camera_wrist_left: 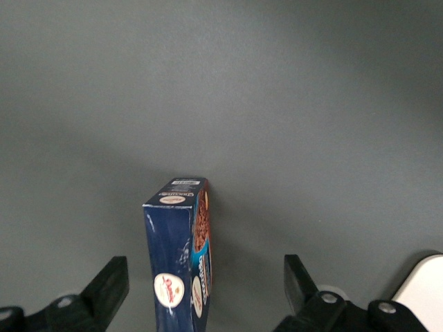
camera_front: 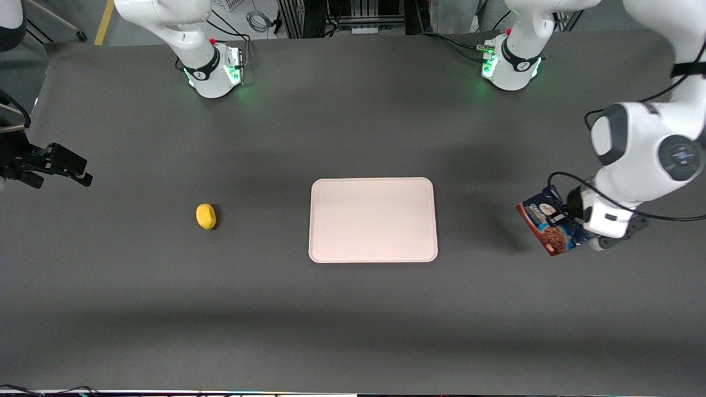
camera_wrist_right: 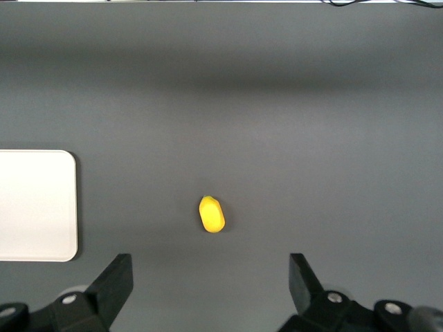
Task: Place cookie box on tray
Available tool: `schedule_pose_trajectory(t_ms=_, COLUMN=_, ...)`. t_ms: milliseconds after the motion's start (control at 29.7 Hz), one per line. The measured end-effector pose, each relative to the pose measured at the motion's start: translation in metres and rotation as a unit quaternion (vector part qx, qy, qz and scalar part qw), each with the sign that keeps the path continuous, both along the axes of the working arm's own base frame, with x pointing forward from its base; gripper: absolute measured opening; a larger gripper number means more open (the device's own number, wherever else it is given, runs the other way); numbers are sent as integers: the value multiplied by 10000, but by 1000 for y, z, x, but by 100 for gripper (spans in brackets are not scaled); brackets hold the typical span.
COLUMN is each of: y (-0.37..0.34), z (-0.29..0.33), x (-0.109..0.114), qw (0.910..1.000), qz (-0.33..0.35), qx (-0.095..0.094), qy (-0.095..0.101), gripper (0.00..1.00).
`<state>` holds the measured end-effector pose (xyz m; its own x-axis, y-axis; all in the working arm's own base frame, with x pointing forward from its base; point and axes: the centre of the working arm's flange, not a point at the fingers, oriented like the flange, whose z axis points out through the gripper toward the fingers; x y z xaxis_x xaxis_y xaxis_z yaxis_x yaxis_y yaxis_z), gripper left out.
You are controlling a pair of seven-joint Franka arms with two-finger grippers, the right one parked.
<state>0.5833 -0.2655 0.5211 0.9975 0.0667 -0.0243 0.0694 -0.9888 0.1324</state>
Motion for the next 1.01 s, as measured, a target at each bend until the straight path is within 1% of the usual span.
schedule_pose_trajectory(t_ms=67, y=-16, z=-6, x=-3, qw=9998, qz=-180, qx=75, qy=-91, gripper=18)
schedule_pose_trajectory(t_ms=135, y=-33, z=-13, x=-7, qw=9994, qz=-290, qx=127, qy=-139, gripper=18)
schedule_pose_trajectory(t_ms=270, y=-65, z=-31, x=-14, qw=9993, qz=-319, qx=133, qy=-161, gripper=18)
schedule_pose_trajectory(t_ms=337, y=-75, z=-42, x=-15, qw=9991, qz=-359, qx=168, qy=-179, gripper=19)
schedule_pose_trajectory(t_ms=539, y=-87, z=-86, x=-13, qw=9973, qz=-556, qx=382, qy=-273, gripper=19)
schedule_pose_trajectory(t_ms=674, y=-89, z=-120, x=-15, qw=9959, qz=-643, qx=534, qy=-353, gripper=19)
schedule_pose_trajectory(t_ms=876, y=-97, z=-164, x=-20, qw=9932, qz=-571, qx=906, qy=-459, gripper=19)
schedule_pose_trajectory(t_ms=944, y=-102, z=-175, x=-21, qw=9929, qz=-552, qx=944, qy=-473, gripper=19)
schedule_pose_trajectory(t_ms=1011, y=-105, z=-185, x=-22, qw=9930, qz=-551, qx=927, qy=-474, gripper=19)
